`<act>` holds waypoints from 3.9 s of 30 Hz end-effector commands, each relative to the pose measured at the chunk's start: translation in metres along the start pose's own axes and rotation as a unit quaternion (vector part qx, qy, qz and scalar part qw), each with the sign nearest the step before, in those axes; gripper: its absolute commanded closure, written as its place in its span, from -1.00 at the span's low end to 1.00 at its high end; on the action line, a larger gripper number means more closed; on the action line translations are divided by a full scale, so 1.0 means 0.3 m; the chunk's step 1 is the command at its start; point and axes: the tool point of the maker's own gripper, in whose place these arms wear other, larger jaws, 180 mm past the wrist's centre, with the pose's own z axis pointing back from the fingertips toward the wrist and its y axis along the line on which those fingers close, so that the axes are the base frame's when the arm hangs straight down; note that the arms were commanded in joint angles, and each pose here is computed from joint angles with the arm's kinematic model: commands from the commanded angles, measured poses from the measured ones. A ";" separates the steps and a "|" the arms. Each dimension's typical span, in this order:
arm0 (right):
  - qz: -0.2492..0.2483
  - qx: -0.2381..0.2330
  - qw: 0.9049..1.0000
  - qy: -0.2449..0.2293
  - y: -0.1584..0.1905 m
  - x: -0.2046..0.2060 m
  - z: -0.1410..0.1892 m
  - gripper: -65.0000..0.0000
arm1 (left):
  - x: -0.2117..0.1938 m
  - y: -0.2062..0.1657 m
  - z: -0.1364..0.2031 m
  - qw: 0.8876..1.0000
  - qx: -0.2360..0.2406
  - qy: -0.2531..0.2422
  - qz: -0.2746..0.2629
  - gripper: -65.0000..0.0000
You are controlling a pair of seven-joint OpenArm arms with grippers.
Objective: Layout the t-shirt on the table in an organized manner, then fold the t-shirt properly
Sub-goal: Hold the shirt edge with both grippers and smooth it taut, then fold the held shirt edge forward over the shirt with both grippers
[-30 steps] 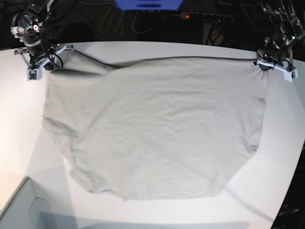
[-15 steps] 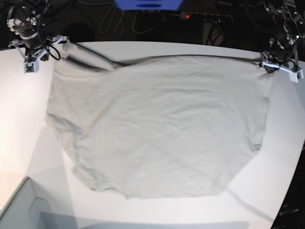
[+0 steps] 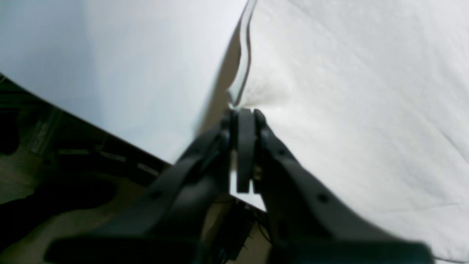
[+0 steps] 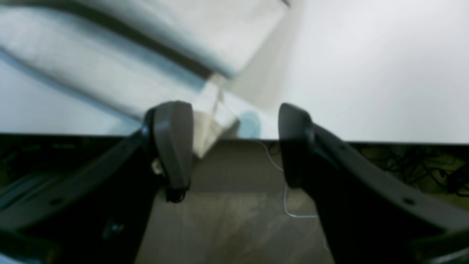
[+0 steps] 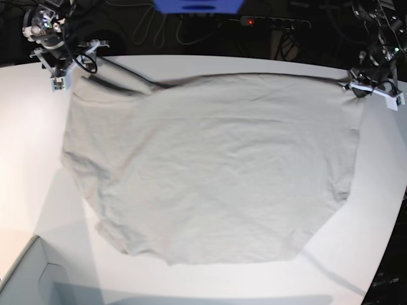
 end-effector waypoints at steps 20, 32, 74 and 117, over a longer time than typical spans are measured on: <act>0.002 0.040 0.999 0.012 0.082 -0.030 -0.044 -0.08 | 0.044 0.005 0.008 1.000 0.000 -0.020 -0.005 1.00; 0.026 0.018 0.999 -0.028 0.051 0.038 0.054 1.00 | 0.060 0.001 0.013 1.000 -0.002 -0.024 -0.007 1.00; 0.015 0.023 0.978 -0.207 0.059 0.643 -0.005 1.00 | 0.532 -0.231 0.019 0.981 -0.065 -0.180 -0.012 1.00; 0.012 0.067 0.971 -0.230 0.138 0.963 -0.114 1.00 | 0.668 -0.294 -0.145 0.985 -0.091 -0.148 -0.005 1.00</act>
